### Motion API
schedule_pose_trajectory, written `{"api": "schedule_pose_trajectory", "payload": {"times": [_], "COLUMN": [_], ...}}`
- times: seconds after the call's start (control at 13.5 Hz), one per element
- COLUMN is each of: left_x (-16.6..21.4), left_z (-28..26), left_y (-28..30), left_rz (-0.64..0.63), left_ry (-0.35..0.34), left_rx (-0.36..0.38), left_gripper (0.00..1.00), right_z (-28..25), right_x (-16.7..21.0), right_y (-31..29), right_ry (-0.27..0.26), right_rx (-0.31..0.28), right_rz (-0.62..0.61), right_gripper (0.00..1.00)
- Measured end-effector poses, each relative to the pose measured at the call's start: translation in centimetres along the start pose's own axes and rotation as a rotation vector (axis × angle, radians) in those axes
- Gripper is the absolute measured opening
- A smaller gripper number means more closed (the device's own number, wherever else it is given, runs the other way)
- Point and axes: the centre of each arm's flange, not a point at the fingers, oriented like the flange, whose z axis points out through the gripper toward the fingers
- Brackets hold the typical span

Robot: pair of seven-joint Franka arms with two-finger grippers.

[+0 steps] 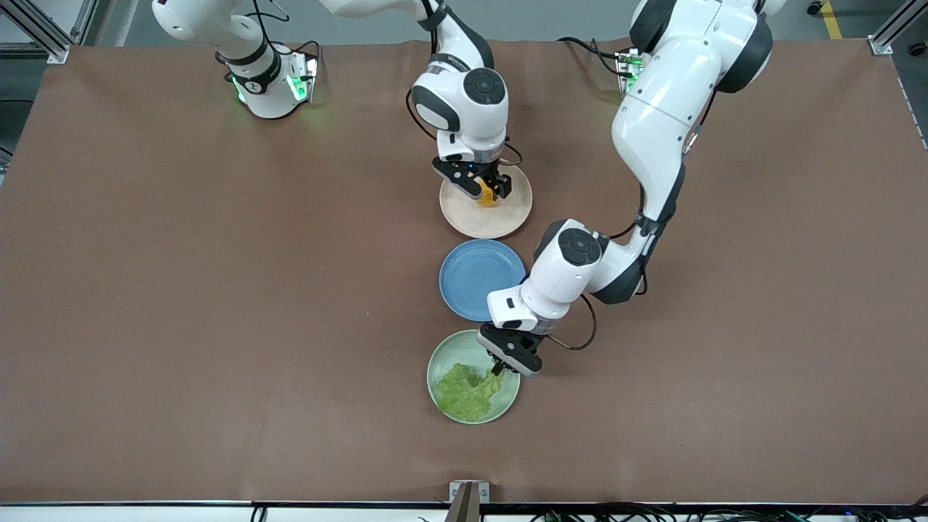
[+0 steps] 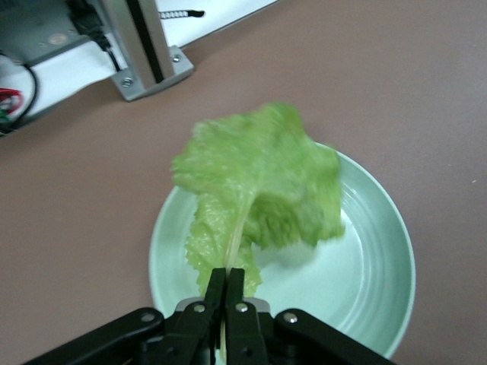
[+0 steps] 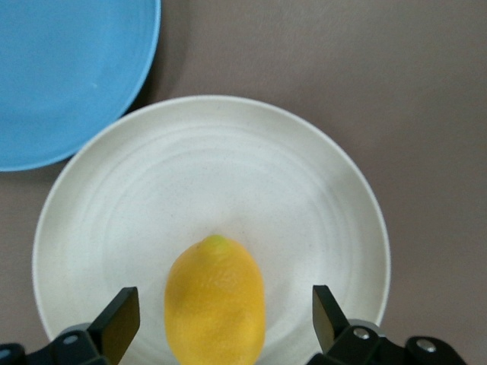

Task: Pick lemon and lettuce from plates
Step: 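Lift the lettuce off the plate while the right gripper grasps the lemon, then set the lettuce on the table while the right gripper carries the lemon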

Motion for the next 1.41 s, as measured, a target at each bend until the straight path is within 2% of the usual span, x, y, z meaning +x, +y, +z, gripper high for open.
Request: {"api": "schedule_pose_trajectory", "payload": {"times": [0.22,0.37,0.44,0.52,0.59,0.67,0.74,0.81,0.96,1.11,1.26,1.41], "left_x": [2.5,1.3,-0.3,-2.7,-5.1,-7.3,-9.4,-11.3,-14.5,-17.2,-18.9,-18.6], "left_z": [-7.2,-11.2,-12.3,-13.0,-13.3,-13.5,-13.5,-13.6,-13.8,-13.8,-13.6,-13.7], "left_y": [-5.7,-10.4,-13.2,-16.3,-19.0,-21.2,-23.0,-24.5,-27.5,-29.6,-30.5,-30.3], "left_rz": [-0.078,-0.187,-0.236,-0.283,-0.325,-0.363,-0.398,-0.428,-0.486,-0.532,-0.558,-0.561], "left_ry": [-0.107,-0.168,-0.193,-0.224,-0.255,-0.284,-0.310,-0.333,-0.366,-0.394,-0.415,-0.420], "left_rx": [0.039,0.075,0.095,0.114,0.128,0.139,0.147,0.153,0.164,0.170,0.171,0.169], "left_gripper": [0.04,0.04,0.04,0.04,0.04,0.04,0.04,0.04,0.04,0.06,0.26,0.47], "right_z": [2.3,2.7,2.6,2.5,2.4,2.4,2.4,2.2,1.7,-0.1,-2.9,-5.1], "right_x": [-1.4,-2.2,-2.6,-2.9,-3.1,-3.2,-3.1,-2.8,-1.5,1.5,6.7,14.0], "right_y": [-0.9,-1.0,-1.1,-1.1,-1.1,-1.1,-1.1,-1.3,-1.8,-2.6,-3.0,-2.7], "right_ry": [0.009,0.013,0.018,0.023,0.025,0.026,0.027,0.029,0.038,0.044,0.045,0.045], "right_rx": [-0.011,-0.007,-0.003,0.001,0.003,0.003,0.004,0.007,0.018,0.019,0.010,0.014], "right_rz": [-0.006,-0.018,-0.028,-0.037,-0.042,-0.043,-0.042,-0.039,-0.033,-0.060,-0.101,-0.148], "right_gripper": [1.00,0.99,0.94,0.84,0.84,0.78,0.65,0.62,0.62,0.62,0.62,0.62]}}
